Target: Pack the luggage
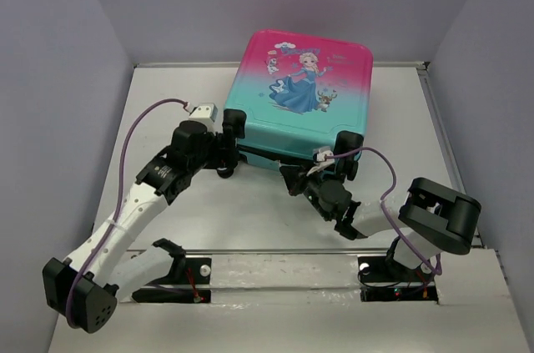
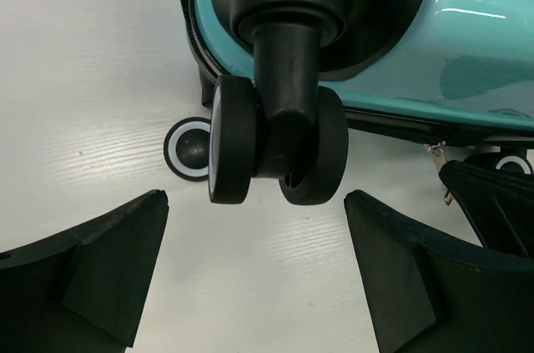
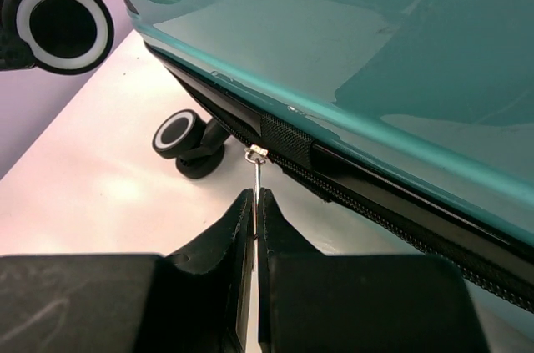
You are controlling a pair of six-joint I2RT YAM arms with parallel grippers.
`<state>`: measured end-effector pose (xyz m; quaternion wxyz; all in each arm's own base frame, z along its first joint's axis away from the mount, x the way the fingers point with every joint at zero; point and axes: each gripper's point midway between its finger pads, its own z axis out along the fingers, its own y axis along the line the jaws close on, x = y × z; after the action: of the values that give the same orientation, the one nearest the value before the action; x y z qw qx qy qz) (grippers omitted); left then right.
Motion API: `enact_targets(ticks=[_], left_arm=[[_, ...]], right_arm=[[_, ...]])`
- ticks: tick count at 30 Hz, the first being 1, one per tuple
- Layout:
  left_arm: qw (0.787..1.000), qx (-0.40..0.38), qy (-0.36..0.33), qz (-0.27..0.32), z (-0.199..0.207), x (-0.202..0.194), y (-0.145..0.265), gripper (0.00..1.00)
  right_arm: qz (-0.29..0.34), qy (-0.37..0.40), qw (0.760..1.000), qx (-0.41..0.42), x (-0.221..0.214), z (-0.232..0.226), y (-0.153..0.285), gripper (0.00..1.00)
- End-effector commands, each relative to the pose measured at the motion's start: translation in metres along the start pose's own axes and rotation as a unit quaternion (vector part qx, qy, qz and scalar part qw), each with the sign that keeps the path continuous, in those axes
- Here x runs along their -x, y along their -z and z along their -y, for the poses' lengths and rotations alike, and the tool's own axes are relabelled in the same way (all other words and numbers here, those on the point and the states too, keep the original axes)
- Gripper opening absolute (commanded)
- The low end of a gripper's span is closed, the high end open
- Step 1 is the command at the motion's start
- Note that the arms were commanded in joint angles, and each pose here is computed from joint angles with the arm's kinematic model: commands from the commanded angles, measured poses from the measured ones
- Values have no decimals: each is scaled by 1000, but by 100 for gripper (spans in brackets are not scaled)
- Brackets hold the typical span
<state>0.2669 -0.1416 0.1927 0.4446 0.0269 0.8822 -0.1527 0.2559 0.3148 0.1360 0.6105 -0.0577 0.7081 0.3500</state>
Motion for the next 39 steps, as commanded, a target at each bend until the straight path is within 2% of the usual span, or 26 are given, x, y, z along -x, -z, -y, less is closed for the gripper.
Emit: enact_targets(ticks=[1,6,11,15,16,21,24,26,28,29,31,32,33,35,39], left_arm=[[999,-29,-26,36,14,30,-2,99],[999,-26,-29,31,19,36,-20,97],[998,-44,-30,20,28,39,-28,75],[997,-63,-31,13,36,37,-31,13],[996,-86,-27,10,44,35,-30,6],[982,-189,-6,9,94,24,-15,6],[964,-264,6,13,142,15,2,6],[944,-328,23,16,179,15,19,6],[923,-383,35,13,204,16,35,6],[912,-407,43,31,215,28,43,6],[897,-435,64,50,228,45,57,6],[890,-447,75,56,233,51,66,6],[885,-454,80,65,235,58,73,6],[872,-474,91,86,240,72,90,6],[845,-511,116,107,245,87,118,6]], right_arm=[[8,-25,997,66,12,-33,3,7],[3,-24,997,68,8,-33,3,7],[1,-21,998,66,10,-30,3,7],[-13,-9,998,58,13,-24,3,7],[-23,1,999,42,13,-11,1,7],[-66,22,996,59,29,1,-3,7],[-91,38,993,67,31,3,-1,7],[-96,36,992,73,32,-1,-2,7],[-113,17,986,120,25,-19,-1,7],[-123,4,981,148,19,-29,1,7],[-116,-16,976,185,15,-52,1,7],[-131,-13,973,191,-1,-62,2,7],[-131,-11,974,183,-4,-60,-4,7],[-134,-11,969,208,-15,-86,-9,7],[-93,-44,958,266,-4,-134,-21,7]])
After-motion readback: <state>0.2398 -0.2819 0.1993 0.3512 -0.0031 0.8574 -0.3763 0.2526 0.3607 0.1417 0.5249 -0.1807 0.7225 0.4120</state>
